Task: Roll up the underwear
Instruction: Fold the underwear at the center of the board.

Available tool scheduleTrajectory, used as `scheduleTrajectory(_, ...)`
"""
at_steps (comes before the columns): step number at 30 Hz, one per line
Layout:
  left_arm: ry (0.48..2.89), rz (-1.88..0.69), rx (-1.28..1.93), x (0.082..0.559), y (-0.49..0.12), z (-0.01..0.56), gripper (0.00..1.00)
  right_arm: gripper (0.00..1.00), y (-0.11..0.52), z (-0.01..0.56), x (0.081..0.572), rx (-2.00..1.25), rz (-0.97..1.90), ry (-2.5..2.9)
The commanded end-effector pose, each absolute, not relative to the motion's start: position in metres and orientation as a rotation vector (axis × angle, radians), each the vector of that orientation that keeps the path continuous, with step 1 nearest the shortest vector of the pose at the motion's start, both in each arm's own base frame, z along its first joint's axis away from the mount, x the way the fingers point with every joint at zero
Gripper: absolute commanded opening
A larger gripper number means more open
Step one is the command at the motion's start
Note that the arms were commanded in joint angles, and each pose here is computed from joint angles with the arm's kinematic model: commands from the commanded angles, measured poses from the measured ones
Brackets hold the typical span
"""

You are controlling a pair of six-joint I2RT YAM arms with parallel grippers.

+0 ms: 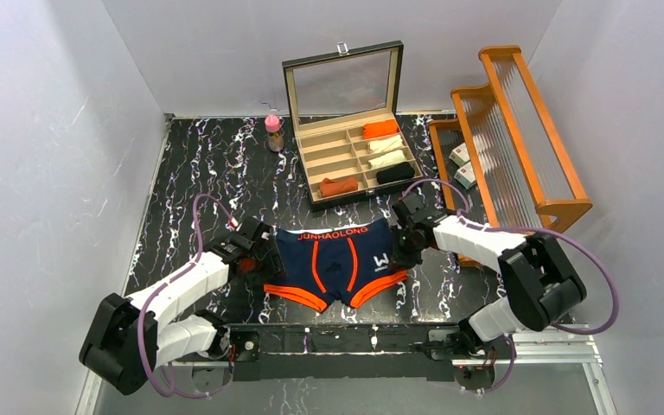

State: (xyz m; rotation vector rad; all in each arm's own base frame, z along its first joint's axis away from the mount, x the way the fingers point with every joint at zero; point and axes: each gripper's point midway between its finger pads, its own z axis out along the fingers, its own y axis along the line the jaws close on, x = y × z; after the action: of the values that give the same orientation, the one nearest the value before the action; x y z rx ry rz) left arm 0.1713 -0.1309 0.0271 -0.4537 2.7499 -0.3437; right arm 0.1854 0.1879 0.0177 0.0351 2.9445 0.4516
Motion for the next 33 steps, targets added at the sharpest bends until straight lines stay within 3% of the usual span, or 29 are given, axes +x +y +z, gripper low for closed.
scheduleTrajectory(1,2.744,-0.316,-0.453,0.171,-0.127,0.027,0.56,0.24,0.161,0.011,0.154,0.059,0.297,3.061)
scheduleTrajectory(6,2.664,-0.436,-0.348,0.193,-0.146,0.063,0.58,0.29,0.189,0.052,0.202,-0.008,0.381,2.935)
scheduleTrajectory(12,2.521,-0.52,-0.231,0.236,-0.169,0.117,0.63,0.27,0.196,0.079,0.271,0.04,0.409,2.77)
scheduleTrajectory(23,2.628,-0.371,-0.128,0.271,-0.175,0.063,0.6,0.18,0.203,0.032,0.32,-0.018,0.352,2.819)
scheduleTrajectory(33,2.624,-0.173,-0.239,0.282,-0.132,0.025,0.59,0.2,0.181,0.012,0.322,-0.11,0.189,2.823)
